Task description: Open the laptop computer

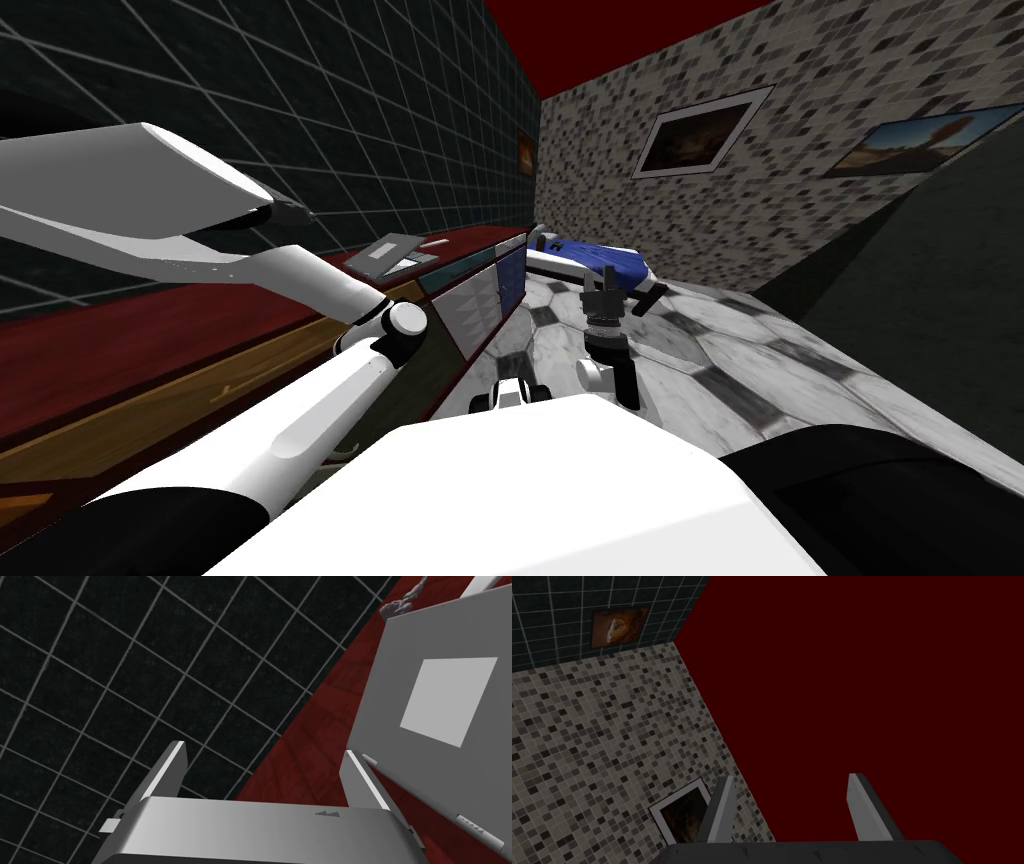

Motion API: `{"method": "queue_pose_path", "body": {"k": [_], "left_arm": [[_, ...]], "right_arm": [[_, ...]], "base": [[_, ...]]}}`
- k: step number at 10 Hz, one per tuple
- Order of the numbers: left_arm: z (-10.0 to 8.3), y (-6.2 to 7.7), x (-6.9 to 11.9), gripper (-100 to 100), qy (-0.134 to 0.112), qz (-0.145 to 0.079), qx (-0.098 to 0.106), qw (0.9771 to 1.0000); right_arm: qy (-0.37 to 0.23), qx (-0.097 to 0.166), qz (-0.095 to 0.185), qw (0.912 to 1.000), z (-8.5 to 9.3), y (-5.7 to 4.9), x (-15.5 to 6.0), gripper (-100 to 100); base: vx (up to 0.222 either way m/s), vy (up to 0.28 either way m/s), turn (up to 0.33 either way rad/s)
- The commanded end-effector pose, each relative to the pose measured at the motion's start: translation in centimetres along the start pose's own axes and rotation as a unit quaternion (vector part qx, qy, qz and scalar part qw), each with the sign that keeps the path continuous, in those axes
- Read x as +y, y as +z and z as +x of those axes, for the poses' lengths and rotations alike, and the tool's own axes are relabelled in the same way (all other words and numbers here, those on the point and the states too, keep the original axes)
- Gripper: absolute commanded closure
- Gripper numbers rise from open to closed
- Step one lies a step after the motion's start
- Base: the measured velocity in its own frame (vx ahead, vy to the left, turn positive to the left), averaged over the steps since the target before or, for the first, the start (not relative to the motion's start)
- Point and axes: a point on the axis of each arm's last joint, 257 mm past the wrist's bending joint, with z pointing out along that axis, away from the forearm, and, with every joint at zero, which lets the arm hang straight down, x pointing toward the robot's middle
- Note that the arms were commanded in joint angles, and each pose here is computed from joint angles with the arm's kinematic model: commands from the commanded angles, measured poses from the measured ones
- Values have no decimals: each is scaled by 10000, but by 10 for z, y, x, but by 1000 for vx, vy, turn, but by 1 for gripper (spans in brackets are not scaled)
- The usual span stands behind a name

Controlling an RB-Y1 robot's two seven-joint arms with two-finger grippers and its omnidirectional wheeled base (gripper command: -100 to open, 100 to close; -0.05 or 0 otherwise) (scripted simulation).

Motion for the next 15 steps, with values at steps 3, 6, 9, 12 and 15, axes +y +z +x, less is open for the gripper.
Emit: {"method": "queue_pose_path", "body": {"k": [3, 6, 9, 12, 15], "left_arm": [[-11, 23, -18, -100, 24, 130, -290, 9995], [-23, 33, -48, -100, -17, 430, -523, 9977], [-29, 44, -54, -100, 16, 460, -652, 9968], [-35, 55, -58, -100, 62, 464, -782, 9958], [-42, 61, -68, -100, 62, 563, -875, 9946]], "right_arm": [[0, 0, 0, 10000, 0, 0, 0, 0], [-1, 0, 0, 10000, 0, 0, 0, 0], [-1, 0, 1, 10000, 0, 0, 0, 0], [0, 0, 0, 10000, 0, 0, 0, 0], [-1, 0, 0, 10000, 0, 0, 0, 0]], "base": [[-81, 5, -133], [-86, 14, -170], [-64, 3, -93], [-78, -2, -145], [-65, 0, -103]]}}
